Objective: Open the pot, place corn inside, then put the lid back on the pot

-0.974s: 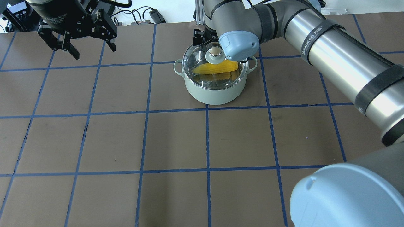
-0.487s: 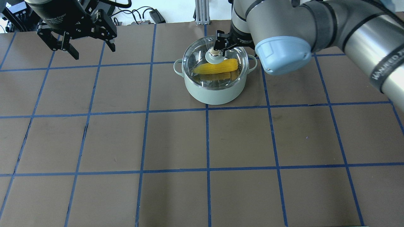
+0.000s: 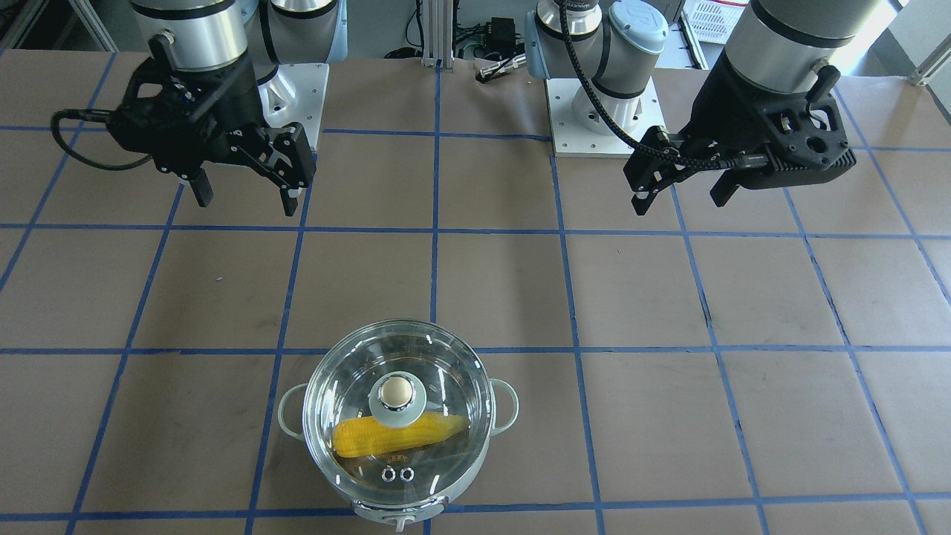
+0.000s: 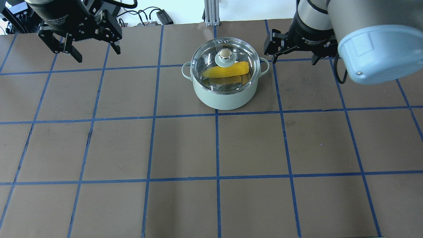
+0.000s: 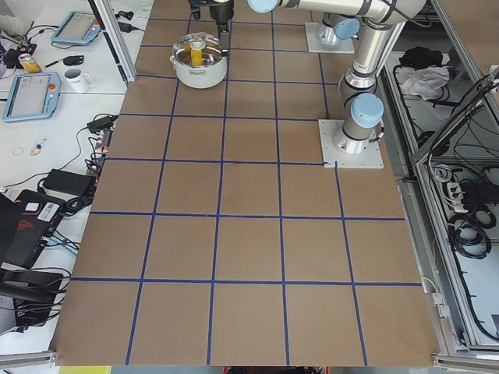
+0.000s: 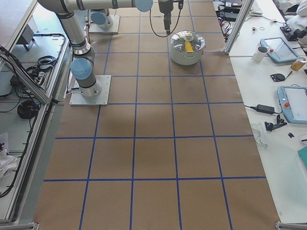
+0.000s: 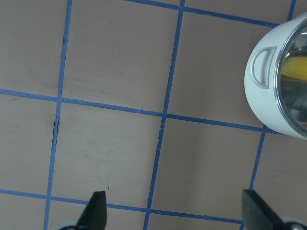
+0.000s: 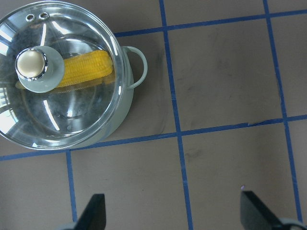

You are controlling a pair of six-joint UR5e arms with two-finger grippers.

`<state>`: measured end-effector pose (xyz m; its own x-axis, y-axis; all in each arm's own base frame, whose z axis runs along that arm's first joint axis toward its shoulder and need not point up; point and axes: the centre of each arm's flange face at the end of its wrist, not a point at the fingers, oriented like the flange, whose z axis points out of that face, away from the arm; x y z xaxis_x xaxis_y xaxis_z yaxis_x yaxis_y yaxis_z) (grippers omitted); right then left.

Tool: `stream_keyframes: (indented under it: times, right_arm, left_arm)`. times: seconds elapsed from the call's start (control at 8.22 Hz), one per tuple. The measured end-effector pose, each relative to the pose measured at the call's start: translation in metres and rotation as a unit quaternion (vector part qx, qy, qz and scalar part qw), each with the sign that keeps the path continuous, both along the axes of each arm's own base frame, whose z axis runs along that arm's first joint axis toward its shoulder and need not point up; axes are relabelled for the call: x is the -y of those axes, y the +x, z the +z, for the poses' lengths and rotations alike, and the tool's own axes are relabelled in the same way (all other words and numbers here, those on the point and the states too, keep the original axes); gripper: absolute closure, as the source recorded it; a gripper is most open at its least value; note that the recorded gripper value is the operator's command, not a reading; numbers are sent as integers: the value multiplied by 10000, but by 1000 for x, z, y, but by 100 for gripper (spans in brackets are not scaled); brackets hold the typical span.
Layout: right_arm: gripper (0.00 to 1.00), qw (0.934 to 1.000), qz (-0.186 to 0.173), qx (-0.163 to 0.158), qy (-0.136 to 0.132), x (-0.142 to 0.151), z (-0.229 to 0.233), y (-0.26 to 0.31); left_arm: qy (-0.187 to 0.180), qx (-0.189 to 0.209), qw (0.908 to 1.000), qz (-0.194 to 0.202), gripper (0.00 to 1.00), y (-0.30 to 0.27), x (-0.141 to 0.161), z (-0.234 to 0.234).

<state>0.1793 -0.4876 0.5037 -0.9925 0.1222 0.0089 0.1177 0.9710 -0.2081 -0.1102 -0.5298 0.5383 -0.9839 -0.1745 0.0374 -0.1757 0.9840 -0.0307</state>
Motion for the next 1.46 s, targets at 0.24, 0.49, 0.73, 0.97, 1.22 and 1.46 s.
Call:
stream_keyframes:
  times: [0.24,0.49,0.73,0.97,1.22,1.46]
  right_arm:
    - [0,10000,-72,18,35,-3,17,-19]
    - [0,9998,-60,71,171,1,28,-19]
    - [0,9991,-9,290,297,4,31,-13]
    - [0,9988,35,322,357,5,30,-11]
    - [0,9982,28,289,521,2,27,-11]
    - [0,9971,18,199,731,-4,24,-12]
  left_arm:
    - [5,0,10000,0,0,0,1,-1]
    - [4,0,10000,-13,0,0,2,-1]
    - [6,1,10000,-33,0,0,2,-2]
    - [8,1,10000,-37,0,0,2,-2]
    - [10,1,10000,-38,0,0,1,-2]
    - [11,1,10000,-38,0,0,1,-2]
